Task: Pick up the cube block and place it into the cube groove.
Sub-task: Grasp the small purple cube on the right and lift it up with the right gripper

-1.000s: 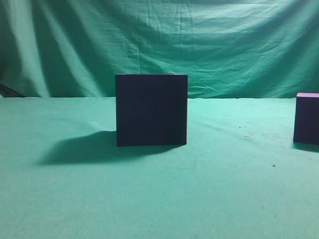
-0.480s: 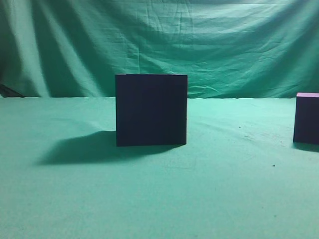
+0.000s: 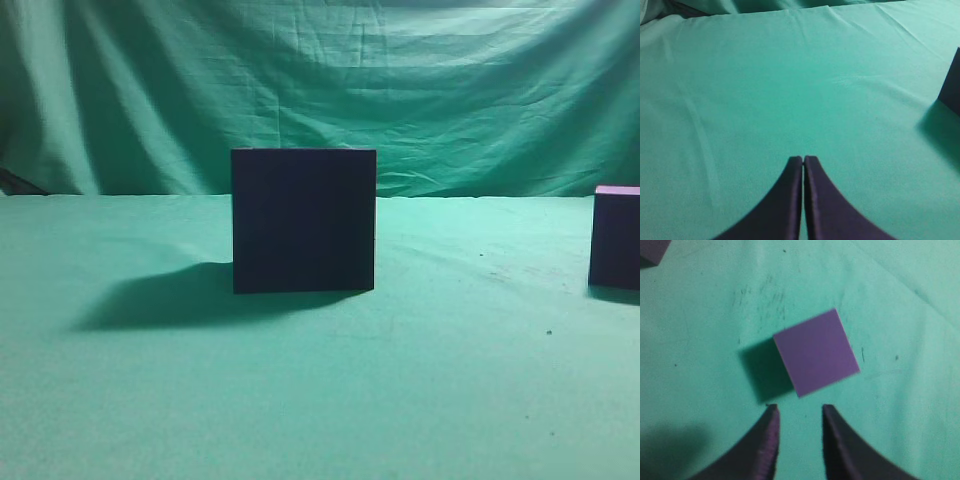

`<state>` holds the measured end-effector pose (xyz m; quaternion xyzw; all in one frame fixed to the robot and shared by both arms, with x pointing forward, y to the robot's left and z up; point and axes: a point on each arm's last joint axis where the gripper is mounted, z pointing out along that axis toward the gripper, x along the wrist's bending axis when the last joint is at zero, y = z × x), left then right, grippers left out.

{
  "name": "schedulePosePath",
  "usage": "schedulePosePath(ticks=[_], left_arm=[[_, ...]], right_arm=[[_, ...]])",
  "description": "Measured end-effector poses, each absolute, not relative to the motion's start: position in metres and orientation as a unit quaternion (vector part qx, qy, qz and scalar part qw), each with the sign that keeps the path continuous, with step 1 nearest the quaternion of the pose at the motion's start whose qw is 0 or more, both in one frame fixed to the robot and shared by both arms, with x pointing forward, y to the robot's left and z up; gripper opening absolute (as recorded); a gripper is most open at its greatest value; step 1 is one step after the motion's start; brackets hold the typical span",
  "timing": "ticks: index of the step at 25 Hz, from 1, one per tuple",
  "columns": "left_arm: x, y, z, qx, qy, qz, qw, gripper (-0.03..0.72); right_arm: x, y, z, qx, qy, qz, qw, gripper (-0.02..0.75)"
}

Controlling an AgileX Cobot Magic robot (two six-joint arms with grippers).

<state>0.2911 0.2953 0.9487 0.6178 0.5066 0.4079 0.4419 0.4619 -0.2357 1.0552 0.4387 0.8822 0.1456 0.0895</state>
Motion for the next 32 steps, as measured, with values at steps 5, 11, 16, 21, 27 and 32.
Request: schedulePosePath(ticks=[5, 11, 16, 21, 27, 32], left_arm=[[0.291, 0.295, 0.949, 0.618, 0.507, 0.408, 0.442, 0.000], [0.291, 0.295, 0.949, 0.618, 0.507, 0.408, 0.442, 0.000], [0.291, 0.295, 0.949, 0.618, 0.507, 0.408, 0.442, 0.000], [0.291, 0.295, 0.949, 0.618, 0.507, 0.408, 0.442, 0.000], [0.291, 0.295, 0.949, 0.618, 0.507, 0.408, 0.442, 0.000], [0.291, 0.295, 0.949, 0.618, 0.507, 0.408, 0.442, 0.000]], right_arm=[[0.493, -0.217, 1.047, 0.395, 0.907, 0.123, 0.073, 0.367], [0.519, -0.212, 1.019, 0.385, 0.919, 0.077, 0.048, 0.645], [0.529, -0.211, 0.998, 0.384, 0.921, 0.058, 0.032, 0.645], [0.536, -0.209, 0.983, 0.385, 0.921, 0.049, 0.023, 0.645], [0.541, -0.208, 0.973, 0.384, 0.922, 0.044, 0.019, 0.538], [0.541, -0.208, 0.973, 0.384, 0.922, 0.044, 0.018, 0.452]])
